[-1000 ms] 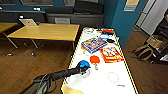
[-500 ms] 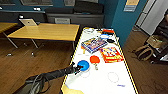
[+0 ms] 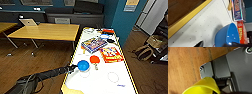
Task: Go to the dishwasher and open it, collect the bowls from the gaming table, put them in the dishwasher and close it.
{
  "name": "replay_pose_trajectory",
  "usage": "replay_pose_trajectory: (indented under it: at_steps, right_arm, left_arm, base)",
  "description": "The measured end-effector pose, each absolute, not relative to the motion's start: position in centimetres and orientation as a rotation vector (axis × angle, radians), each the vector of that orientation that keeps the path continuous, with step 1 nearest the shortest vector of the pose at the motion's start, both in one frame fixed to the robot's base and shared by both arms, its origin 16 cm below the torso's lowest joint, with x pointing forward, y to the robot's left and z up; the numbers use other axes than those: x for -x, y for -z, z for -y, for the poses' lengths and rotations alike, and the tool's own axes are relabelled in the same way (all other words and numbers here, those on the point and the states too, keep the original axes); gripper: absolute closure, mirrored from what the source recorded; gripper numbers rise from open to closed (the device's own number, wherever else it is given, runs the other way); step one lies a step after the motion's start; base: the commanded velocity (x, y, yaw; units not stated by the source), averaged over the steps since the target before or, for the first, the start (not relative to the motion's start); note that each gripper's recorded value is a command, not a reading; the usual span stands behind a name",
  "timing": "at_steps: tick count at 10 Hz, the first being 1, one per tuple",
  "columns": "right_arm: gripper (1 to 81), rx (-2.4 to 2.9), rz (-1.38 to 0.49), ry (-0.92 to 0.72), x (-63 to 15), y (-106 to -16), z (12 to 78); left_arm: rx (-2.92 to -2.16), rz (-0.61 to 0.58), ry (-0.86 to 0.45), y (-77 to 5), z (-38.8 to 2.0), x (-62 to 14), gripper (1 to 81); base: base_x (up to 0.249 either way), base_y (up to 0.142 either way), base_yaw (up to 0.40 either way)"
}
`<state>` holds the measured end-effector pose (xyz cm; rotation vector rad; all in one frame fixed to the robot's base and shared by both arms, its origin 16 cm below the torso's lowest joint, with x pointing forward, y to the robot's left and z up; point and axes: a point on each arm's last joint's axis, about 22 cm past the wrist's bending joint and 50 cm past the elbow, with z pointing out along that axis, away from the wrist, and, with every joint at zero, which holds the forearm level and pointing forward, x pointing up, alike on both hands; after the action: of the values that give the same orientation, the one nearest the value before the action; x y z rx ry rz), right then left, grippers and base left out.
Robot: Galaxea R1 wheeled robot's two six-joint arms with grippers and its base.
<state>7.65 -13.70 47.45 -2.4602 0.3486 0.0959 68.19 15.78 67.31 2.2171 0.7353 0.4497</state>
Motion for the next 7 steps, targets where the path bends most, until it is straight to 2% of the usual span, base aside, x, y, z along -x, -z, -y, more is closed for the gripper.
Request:
replay_pose_trajectory:
  at_steps: [5, 6, 7]
  right_arm:
    - [81.1, 2.46, -0.348, -0.096, -7.6, -47.5, 13.7]
    - [81.1, 2.461, -0.346, -0.098, -7.6, -47.4, 13.7]
    - [81.1, 2.46, -0.345, -0.097, -7.6, -47.5, 13.7]
  left_arm:
    - [-2.245, -0.656, -0.429, -65.2, -14.1, -65.1, 1.0]
    - [-2.254, -0.623, -0.434, -65.2, -13.4, -65.0, 81.1]
    - [-2.261, -0.602, -0.425, -64.9, -12.7, -64.5, 81.1]
  base:
    - [0.0, 0.0, 0.0]
    - [0.0, 0.0, 0.0]
    - [0.0, 0.0, 0.0]
